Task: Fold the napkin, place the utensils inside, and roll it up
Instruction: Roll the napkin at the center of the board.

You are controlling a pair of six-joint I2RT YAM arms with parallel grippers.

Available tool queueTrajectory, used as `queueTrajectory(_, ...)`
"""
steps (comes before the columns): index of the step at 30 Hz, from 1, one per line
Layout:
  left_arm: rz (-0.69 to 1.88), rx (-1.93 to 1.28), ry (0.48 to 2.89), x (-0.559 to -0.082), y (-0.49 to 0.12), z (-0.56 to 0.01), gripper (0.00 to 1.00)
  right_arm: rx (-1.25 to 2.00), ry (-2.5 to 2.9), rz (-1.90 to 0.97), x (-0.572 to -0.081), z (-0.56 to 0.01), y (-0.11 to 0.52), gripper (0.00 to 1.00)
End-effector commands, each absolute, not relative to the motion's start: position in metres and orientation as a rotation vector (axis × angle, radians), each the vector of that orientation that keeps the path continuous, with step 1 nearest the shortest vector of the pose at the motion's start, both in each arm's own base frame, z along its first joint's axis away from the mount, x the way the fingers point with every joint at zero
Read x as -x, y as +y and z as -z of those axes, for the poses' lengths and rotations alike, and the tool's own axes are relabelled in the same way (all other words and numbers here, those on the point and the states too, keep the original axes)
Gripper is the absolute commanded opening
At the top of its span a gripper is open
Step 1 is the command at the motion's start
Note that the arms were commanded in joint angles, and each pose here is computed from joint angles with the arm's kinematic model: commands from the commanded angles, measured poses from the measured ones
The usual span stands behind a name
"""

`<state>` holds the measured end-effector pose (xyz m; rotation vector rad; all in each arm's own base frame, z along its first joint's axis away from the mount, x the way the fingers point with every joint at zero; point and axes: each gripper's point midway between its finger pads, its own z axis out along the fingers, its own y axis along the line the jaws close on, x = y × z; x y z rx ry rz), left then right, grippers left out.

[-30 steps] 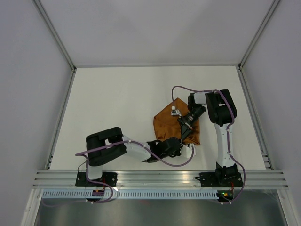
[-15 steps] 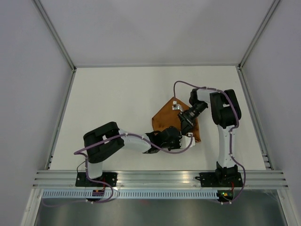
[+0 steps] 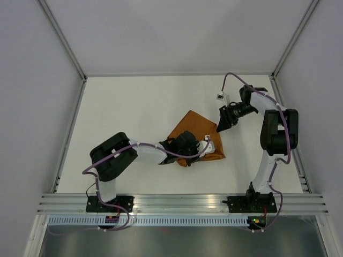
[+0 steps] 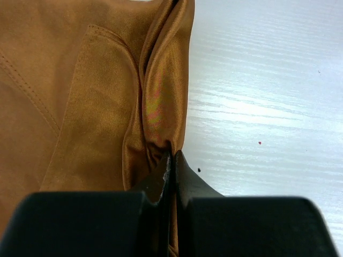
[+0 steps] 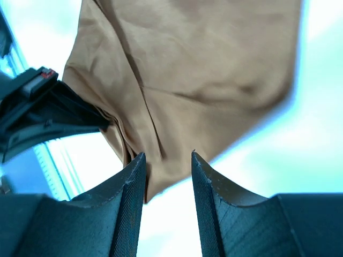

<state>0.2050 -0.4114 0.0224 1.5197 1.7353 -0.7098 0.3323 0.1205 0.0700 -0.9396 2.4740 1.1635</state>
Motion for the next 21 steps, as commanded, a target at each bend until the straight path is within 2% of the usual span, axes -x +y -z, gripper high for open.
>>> queueTrajectory(1,0.883,-1.485,1.824,-0.190,-0.407,-0.028,0.02,0.947,2.360,-1.053,-0.345,-0.095,0.105,0.45)
queueTrajectory(9,0.916,-1.455,1.790,-0.190,-0.412,-0.037,0.02,1.018,2.307,-0.923,-0.333,-0.087,0.092,0.45)
queueTrajectory(21,0.859,-1.445,1.806,-0.196,-0.413,-0.034,0.02,1.230,2.404,-1.019,-0.288,-0.053,0.120,0.47)
